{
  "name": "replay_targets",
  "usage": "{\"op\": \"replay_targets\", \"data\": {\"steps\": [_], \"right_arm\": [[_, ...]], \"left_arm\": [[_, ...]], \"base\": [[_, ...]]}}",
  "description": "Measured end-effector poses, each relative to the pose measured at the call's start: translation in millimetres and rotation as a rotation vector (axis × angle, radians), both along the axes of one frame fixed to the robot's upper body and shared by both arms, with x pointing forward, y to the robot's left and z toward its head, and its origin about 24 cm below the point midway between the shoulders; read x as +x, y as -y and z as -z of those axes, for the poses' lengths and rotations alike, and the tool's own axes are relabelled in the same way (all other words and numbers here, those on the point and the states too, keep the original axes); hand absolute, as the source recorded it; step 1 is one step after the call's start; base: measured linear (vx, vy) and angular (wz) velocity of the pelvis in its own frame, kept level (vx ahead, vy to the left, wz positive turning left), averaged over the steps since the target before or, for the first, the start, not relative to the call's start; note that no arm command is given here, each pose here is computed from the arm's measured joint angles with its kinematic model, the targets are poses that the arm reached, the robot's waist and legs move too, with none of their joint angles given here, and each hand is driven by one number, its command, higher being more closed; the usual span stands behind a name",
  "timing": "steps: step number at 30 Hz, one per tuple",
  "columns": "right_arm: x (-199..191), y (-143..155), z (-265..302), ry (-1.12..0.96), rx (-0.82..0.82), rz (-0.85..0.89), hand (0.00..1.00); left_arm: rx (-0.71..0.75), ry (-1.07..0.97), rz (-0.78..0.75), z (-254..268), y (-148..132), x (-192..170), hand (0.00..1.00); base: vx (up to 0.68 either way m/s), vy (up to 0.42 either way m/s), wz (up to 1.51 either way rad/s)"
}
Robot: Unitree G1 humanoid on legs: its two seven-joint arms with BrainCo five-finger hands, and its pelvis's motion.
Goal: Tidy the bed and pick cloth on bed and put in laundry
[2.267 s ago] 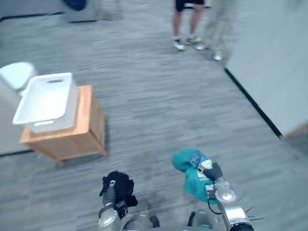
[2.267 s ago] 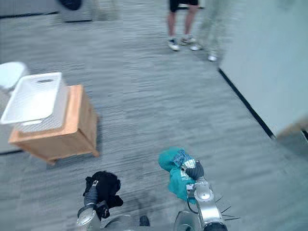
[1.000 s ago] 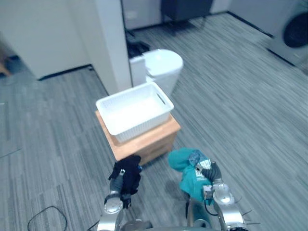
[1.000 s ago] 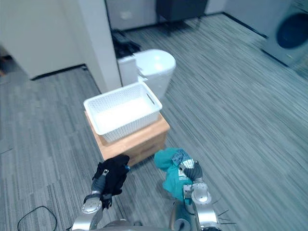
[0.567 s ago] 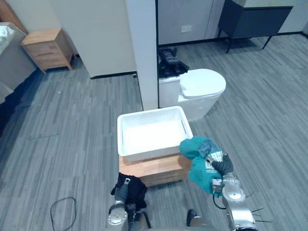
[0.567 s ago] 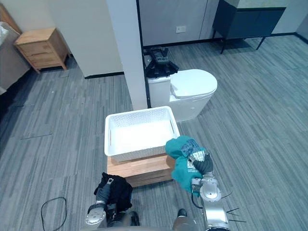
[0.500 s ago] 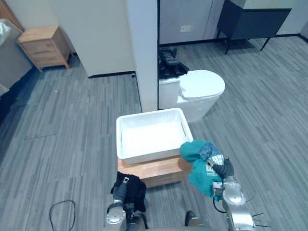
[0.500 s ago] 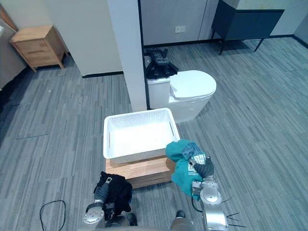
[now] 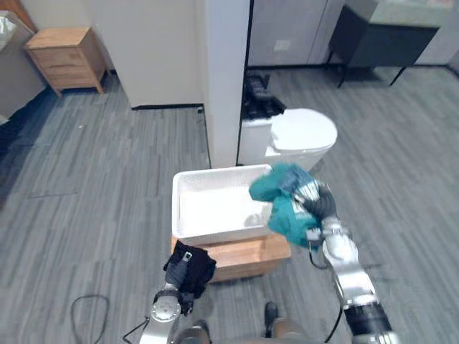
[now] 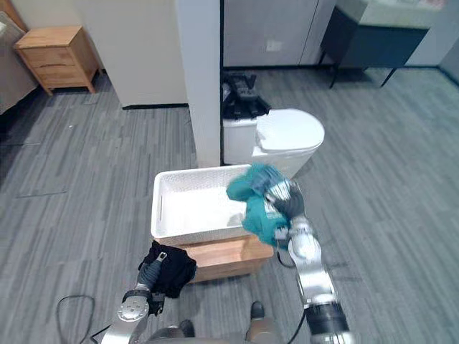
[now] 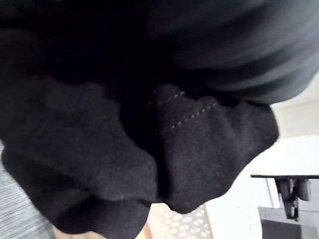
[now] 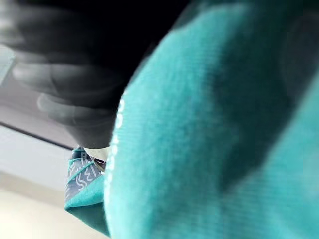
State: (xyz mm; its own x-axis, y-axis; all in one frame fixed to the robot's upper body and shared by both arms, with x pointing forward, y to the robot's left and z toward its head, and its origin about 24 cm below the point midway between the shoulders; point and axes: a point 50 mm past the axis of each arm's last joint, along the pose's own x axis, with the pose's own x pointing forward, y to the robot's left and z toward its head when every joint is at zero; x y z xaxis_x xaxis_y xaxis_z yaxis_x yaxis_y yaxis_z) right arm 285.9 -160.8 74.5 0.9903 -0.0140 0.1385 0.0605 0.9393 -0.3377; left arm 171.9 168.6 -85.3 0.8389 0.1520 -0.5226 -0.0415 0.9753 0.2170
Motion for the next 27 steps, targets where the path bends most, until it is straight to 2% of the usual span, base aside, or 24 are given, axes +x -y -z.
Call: {"op": "replay_targets", "data": {"steps": [8,15,16,20,24,27], "right_arm": [[32.8,-54.9,-16.4,0.014,-0.100,-0.243,1.00],[68.5,-72.2,-50.8,0.072,-0.215,-0.281,1.00],[72.9,-71.5,-56.3,0.081,-0.232,-0.277,0.00],[94.5,-51.7,-80.4,0.097,-0.346,-0.198,0.00],[104.7,-19.4,-97.5,0.121,-0.347,-0.048,0.00],[104.9,-6.0,-103.7,0.144,-0.358,0.023,0.00]], "left_arm": [[-0.043,0.006,0.008,0.6,13.8,-0.1,1.00],[-0.048,0.109,0.000,-15.2,15.1,23.8,1.00],[-0.047,0.122,-0.002,-17.7,14.9,25.6,1.00],[-0.053,0.170,-0.001,-24.9,17.1,31.1,1.00],[-0.040,0.185,-0.009,-27.8,13.9,32.7,1.00],[-0.043,0.219,-0.008,-34.7,16.2,36.0,1.00]], "base": [[0.00,-0.006,0.14],[-0.05,0.088,0.25],[-0.06,0.099,0.09],[-0.07,0.138,0.17],[-0.02,0.081,0.06],[0.01,0.032,-0.07]]}}
